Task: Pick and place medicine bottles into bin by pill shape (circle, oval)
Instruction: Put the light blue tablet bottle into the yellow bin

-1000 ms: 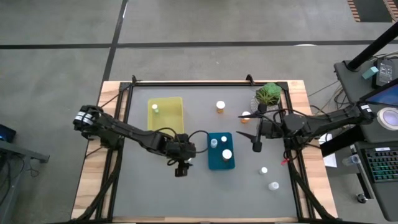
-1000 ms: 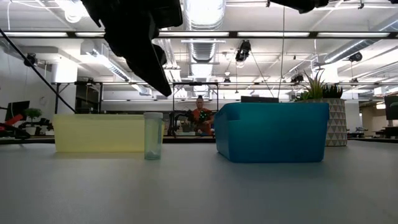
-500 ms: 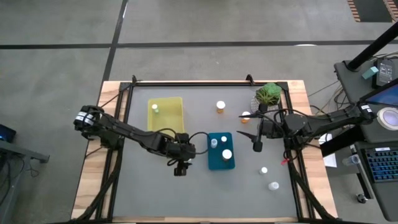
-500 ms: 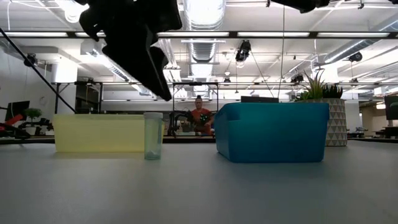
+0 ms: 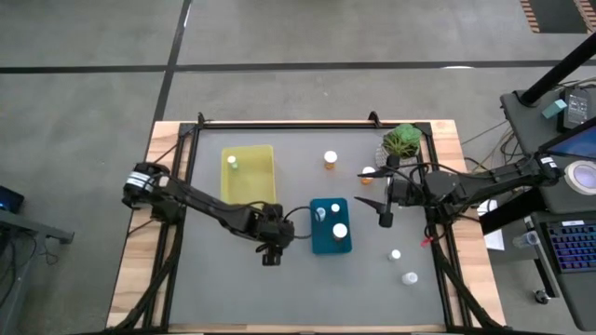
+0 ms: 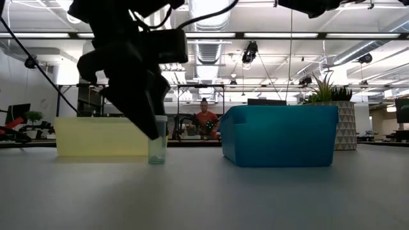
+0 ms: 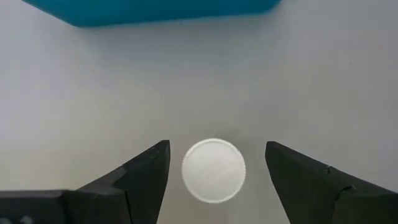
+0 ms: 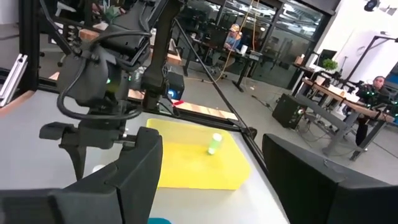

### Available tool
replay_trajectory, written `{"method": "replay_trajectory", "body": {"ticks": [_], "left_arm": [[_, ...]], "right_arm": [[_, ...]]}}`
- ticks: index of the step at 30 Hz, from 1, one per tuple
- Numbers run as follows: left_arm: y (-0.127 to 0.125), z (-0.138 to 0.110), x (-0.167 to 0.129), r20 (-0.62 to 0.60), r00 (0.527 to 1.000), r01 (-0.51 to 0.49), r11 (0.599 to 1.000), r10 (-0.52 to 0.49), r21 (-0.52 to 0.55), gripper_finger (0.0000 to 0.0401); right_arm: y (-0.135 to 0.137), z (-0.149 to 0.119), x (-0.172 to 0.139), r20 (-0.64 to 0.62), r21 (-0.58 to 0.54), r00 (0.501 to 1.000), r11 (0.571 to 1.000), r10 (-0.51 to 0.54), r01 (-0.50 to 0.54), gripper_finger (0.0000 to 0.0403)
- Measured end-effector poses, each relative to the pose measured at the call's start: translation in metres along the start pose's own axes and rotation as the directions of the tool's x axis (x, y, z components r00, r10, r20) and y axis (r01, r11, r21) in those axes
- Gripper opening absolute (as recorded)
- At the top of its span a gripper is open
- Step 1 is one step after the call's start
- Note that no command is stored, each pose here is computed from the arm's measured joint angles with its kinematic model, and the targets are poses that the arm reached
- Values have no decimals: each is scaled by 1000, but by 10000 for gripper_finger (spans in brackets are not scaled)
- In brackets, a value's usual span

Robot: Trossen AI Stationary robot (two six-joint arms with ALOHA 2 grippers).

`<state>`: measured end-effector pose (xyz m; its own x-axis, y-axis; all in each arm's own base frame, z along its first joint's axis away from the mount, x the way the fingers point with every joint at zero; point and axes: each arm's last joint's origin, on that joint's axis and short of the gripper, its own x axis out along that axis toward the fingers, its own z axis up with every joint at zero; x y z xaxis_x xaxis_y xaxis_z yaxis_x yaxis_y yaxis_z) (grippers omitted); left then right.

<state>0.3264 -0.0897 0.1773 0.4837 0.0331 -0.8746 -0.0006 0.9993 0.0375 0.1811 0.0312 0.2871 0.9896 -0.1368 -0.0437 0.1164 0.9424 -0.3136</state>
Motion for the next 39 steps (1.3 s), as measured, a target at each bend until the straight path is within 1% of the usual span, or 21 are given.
{"method": "replay_trajectory", "body": {"ticks": [5,10,16,19,28,31,35,39], "left_arm": [[-7,-3,4,-13,1000,4,1000,-4,1,248],[-8,-1,-3,7,1000,10,1000,-10,-2,248],[-7,1,-6,27,1000,-12,1000,12,-5,243],[-7,1,-7,28,1000,-14,1000,14,-5,223],[-7,1,-7,31,999,-26,1000,27,-7,122],[-7,1,-7,30,999,-27,1000,27,-7,98],[-7,6,-14,7,999,-32,999,32,-4,93],[-5,12,-29,-17,999,-39,999,39,5,107]], "right_arm": [[0,-1,0,-4,-1,1000,1000,1,-1,267],[0,-1,0,-4,-1,1000,1000,1,-1,267],[0,-1,0,-4,-2,1000,1000,1,-1,267],[0,-1,0,-4,-2,1000,1000,1,-1,267],[0,-1,0,-5,-2,1000,1000,1,-1,267],[0,-1,0,-5,-2,1000,1000,1,-1,267],[0,-1,0,-6,-5,1000,1000,1,-1,267],[0,-1,0,-6,-5,1000,1000,1,-1,267]]}}
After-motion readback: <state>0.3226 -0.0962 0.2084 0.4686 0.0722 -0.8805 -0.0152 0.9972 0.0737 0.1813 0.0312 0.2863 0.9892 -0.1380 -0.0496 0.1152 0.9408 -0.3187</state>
